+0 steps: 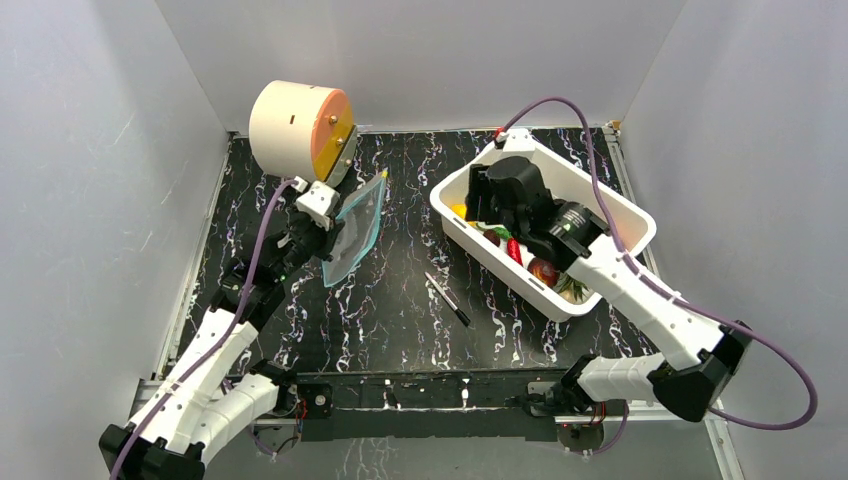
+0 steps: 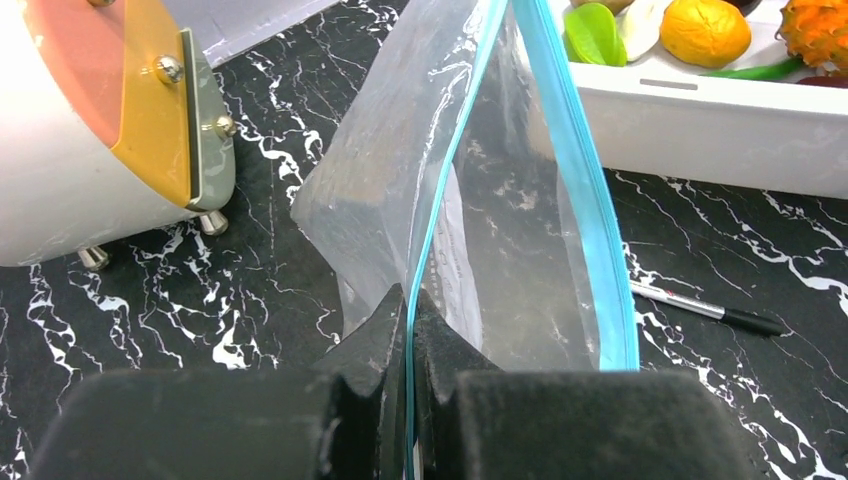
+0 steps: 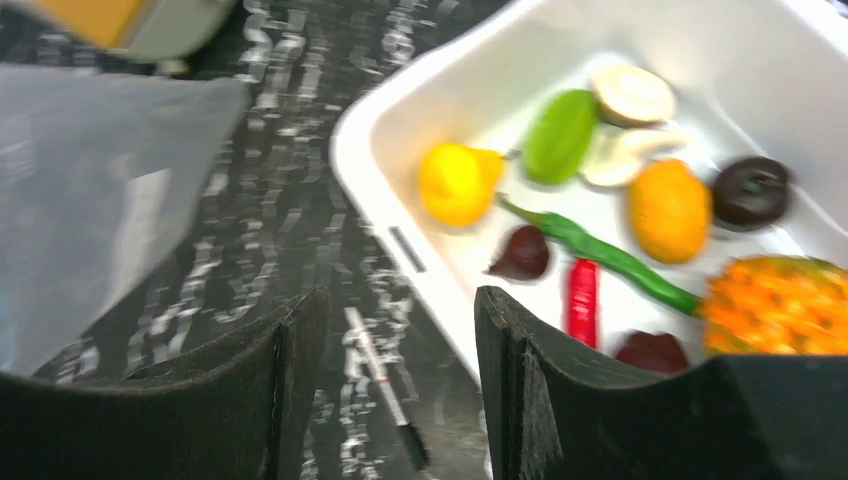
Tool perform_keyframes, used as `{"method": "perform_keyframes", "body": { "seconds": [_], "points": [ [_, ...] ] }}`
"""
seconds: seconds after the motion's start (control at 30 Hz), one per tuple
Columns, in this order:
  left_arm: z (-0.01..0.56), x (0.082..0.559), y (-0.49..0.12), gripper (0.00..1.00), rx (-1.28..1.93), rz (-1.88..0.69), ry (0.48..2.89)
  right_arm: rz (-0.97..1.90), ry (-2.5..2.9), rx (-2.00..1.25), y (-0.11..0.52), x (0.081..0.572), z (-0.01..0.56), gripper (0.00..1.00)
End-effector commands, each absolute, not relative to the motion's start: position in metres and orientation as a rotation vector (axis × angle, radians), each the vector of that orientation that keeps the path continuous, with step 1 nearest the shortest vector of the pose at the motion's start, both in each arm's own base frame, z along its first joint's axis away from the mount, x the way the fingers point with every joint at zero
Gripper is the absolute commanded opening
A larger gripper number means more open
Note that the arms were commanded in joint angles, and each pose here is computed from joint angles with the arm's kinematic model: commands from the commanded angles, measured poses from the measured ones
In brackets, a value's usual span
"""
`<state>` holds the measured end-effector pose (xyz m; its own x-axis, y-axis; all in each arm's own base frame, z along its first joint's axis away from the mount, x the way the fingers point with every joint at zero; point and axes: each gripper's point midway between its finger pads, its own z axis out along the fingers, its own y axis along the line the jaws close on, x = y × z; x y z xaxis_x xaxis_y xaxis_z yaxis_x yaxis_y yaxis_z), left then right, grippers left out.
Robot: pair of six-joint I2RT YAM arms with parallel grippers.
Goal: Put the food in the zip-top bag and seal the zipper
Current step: Pick up the fake fruit from the bin.
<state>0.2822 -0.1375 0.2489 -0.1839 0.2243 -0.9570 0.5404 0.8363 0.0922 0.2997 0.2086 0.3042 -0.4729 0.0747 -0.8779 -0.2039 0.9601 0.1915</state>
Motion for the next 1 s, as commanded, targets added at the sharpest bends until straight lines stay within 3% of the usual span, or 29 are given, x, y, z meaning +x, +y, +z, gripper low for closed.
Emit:
{"method": "perform_keyframes", "body": {
  "seconds": [0.0,0.27,0.43,0.6,0.8,0.97],
  "points": [
    [0.248,0.277,-0.14,0.0,0.6,-0.32,1.746,0.012,2.083,0.028,0.141,0.325,0.294,0.52],
    [0.229,0.273,-0.142,0.0,0.562,-0.361,1.764,-0.271,2.163,0.245,0.05,0.344,0.258,0.64],
    [0.231,0.272,-0.147,0.0,0.566,-0.385,1.753,-0.398,2.257,0.366,0.006,0.344,0.225,0.8],
    [0.231,0.267,-0.15,0.0,0.594,-0.355,1.739,-0.372,2.279,0.462,-0.009,0.332,0.203,0.85],
    [0.234,0.263,-0.152,0.0,0.618,-0.34,1.714,-0.39,2.282,0.582,-0.022,0.313,0.183,0.82],
    [0.236,0.261,-0.153,0.0,0.621,-0.348,1.707,-0.379,2.291,0.603,-0.035,0.323,0.167,0.98]
  ]
}}
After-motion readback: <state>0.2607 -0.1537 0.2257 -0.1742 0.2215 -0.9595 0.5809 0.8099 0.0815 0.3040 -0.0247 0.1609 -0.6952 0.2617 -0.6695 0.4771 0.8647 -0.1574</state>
